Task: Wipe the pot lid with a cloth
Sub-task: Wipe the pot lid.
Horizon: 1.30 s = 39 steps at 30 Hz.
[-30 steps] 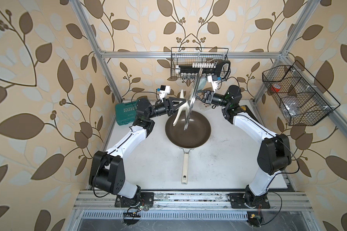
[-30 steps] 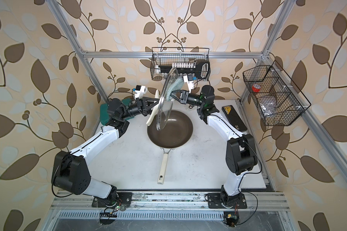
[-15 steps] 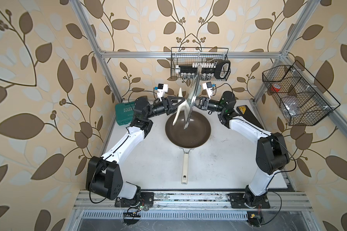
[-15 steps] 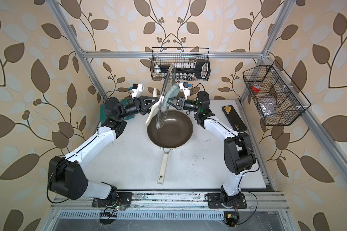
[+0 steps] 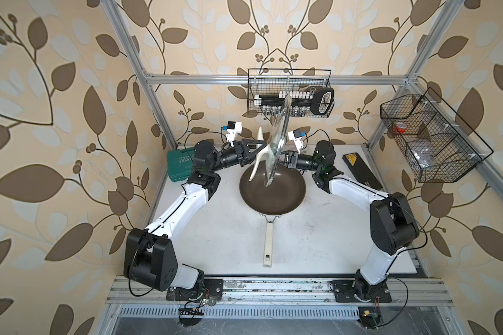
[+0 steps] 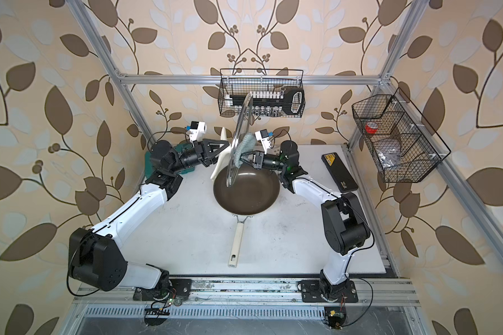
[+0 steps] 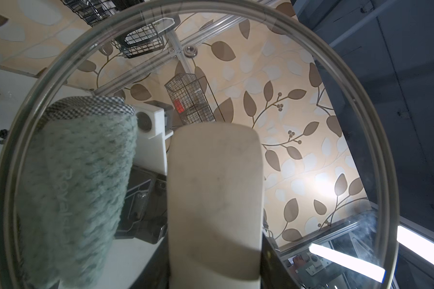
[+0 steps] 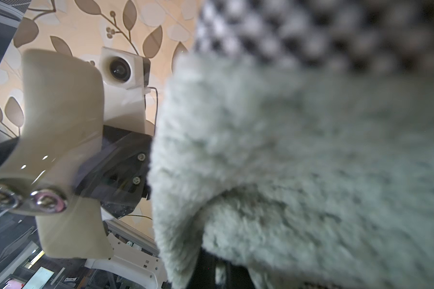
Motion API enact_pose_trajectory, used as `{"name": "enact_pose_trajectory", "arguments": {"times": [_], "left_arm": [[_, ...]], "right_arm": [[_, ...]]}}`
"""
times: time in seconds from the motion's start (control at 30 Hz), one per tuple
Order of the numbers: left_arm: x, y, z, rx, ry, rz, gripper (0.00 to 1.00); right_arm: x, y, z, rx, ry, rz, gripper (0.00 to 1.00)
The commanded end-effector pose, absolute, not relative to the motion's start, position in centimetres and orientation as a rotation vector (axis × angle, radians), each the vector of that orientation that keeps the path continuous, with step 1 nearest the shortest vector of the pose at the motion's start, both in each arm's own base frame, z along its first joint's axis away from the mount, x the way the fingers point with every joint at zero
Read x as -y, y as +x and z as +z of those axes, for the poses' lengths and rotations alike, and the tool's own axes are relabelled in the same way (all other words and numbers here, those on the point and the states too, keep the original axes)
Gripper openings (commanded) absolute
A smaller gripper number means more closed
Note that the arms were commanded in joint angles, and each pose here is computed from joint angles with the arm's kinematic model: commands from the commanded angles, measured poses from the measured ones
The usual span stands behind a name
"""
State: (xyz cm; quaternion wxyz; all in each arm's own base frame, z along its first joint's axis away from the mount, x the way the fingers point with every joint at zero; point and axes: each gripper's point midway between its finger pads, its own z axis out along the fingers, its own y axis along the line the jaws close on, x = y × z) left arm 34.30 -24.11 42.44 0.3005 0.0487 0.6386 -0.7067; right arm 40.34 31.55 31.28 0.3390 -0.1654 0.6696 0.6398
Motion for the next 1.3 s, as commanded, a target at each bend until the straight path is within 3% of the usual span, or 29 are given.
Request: {"name": "enact_pose_trajectory", "arguments": {"times": [0.0, 0.67, 1.27], "left_arm": [[22.3, 26.2, 55.3, -1.213, 0.492, -1.767, 0.00], [22.4, 28.6, 53.0, -1.245, 0.404, -1.772, 0.00], [23.2, 30.5, 49.6, -1.348, 0.377, -1.758, 0.00]], "right_arm": [[-33.1, 37.5, 31.6, -1.736, -0.511, 1.689, 0.00], [-35.1, 28.0, 34.6, -1.674, -0.666, 1.739, 0.00], [-32.5, 24.5, 42.0, -1.535, -0.723, 1.653, 0.00]]}}
